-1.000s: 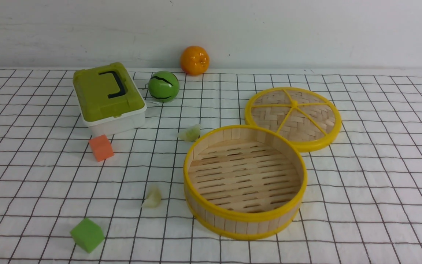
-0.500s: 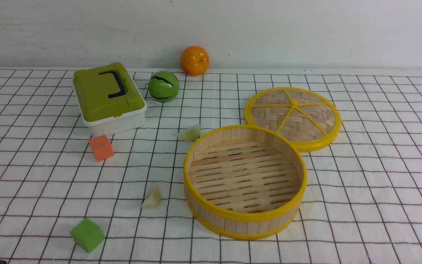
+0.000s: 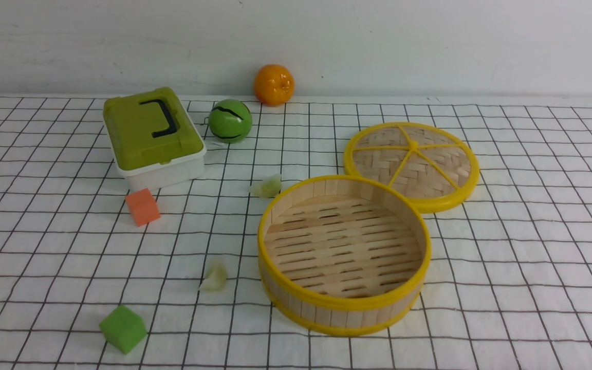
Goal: Put the dumplings into the steamer on the table with the white tablecloth.
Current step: 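Reach for and grasp a dumpling on the table with the left gripper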
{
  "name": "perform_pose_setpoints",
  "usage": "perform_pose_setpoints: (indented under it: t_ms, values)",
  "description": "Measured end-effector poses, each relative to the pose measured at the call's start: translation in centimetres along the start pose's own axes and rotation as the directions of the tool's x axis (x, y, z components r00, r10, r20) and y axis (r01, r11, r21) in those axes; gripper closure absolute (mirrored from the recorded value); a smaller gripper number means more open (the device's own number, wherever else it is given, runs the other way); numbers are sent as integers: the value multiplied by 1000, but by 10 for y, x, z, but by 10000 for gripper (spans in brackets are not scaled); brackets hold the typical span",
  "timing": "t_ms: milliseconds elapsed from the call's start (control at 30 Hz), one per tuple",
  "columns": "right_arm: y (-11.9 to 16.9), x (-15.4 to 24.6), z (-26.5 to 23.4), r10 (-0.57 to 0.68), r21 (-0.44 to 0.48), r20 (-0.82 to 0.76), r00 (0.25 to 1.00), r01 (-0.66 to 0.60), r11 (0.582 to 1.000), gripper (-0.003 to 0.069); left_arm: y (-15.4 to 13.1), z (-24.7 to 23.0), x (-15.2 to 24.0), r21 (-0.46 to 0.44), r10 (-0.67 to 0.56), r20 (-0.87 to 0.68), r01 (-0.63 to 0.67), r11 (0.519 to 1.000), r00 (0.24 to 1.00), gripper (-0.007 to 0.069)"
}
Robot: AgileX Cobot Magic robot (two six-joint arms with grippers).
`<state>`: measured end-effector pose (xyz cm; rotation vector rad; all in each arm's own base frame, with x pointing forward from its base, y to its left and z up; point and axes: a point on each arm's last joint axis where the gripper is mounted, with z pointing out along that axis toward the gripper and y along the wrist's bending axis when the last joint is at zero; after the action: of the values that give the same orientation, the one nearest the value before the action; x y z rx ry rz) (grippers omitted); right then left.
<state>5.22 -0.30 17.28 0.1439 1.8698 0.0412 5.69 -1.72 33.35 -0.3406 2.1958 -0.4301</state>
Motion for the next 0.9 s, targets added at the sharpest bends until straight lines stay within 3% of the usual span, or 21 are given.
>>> perform_pose_setpoints:
  t_ms: [67,167,500,667,800,900]
  values:
    - [0,0,0,0,0,0,1000,0,1000,419,-3,2,-20,-90,57,-112,-67,994,992,638]
    - [0,0,0,0,0,0,1000,0,1000,419,-8,12,-46,-147,114,-238,-152,977,965,638]
    - [0,0,0,0,0,0,1000,0,1000,419,-54,113,-85,-36,308,-495,-374,927,812,618]
    - [0,0,0,0,0,0,1000,0,1000,419,-83,153,-102,5,352,-502,-405,914,790,494]
    - [0,0,0,0,0,0,1000,0,1000,419,-108,203,-126,14,343,-521,-394,919,781,288]
    - [0,0,0,0,0,0,1000,0,1000,419,-120,239,-139,22,357,-529,-408,913,770,176]
